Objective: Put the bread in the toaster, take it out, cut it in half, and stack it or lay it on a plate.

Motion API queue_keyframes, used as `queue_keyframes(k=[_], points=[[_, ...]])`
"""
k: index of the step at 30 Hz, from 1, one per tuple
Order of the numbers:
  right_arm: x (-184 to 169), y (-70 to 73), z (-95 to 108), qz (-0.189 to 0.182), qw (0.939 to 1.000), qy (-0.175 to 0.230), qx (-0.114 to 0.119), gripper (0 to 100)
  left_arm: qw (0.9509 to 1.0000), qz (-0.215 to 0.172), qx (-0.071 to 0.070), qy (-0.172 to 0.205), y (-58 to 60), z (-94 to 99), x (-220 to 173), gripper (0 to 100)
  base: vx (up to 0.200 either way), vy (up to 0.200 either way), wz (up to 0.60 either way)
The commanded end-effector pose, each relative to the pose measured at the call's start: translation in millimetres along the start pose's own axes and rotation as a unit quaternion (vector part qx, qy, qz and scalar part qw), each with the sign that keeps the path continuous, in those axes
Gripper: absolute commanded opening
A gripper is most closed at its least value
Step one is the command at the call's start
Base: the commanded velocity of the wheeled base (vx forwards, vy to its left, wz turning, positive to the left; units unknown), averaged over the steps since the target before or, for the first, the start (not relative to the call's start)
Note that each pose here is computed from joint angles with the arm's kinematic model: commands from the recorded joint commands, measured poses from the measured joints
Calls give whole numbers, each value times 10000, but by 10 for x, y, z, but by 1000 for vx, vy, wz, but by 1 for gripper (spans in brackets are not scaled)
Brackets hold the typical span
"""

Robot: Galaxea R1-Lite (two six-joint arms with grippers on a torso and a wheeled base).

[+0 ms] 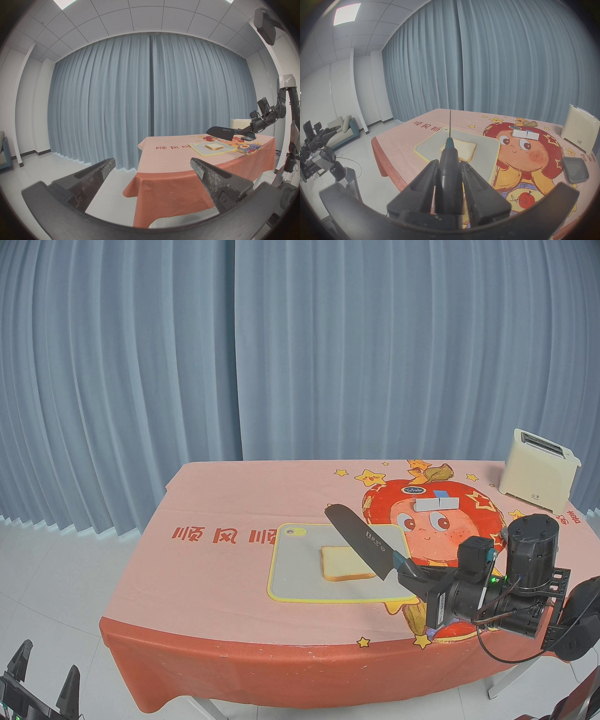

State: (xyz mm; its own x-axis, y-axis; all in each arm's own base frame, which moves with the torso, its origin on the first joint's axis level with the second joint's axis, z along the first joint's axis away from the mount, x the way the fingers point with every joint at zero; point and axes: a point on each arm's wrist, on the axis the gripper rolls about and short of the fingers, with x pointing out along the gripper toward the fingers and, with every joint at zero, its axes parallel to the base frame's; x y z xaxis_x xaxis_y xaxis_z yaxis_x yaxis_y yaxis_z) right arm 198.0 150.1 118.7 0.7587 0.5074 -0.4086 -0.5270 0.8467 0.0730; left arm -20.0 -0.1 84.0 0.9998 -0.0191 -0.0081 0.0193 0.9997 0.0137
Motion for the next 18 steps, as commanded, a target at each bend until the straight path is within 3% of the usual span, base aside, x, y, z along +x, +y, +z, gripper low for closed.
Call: queue_keyframes(k=[1,18], points=[[3,-1,-4,-8,10000,8,-2,0,10000,2,-1,90,0,-49,12,100,0,0,0],[-7,11,6,17,10000,-29,-25,0,10000,26,7,83,1,-48,12,100,0,0,0]])
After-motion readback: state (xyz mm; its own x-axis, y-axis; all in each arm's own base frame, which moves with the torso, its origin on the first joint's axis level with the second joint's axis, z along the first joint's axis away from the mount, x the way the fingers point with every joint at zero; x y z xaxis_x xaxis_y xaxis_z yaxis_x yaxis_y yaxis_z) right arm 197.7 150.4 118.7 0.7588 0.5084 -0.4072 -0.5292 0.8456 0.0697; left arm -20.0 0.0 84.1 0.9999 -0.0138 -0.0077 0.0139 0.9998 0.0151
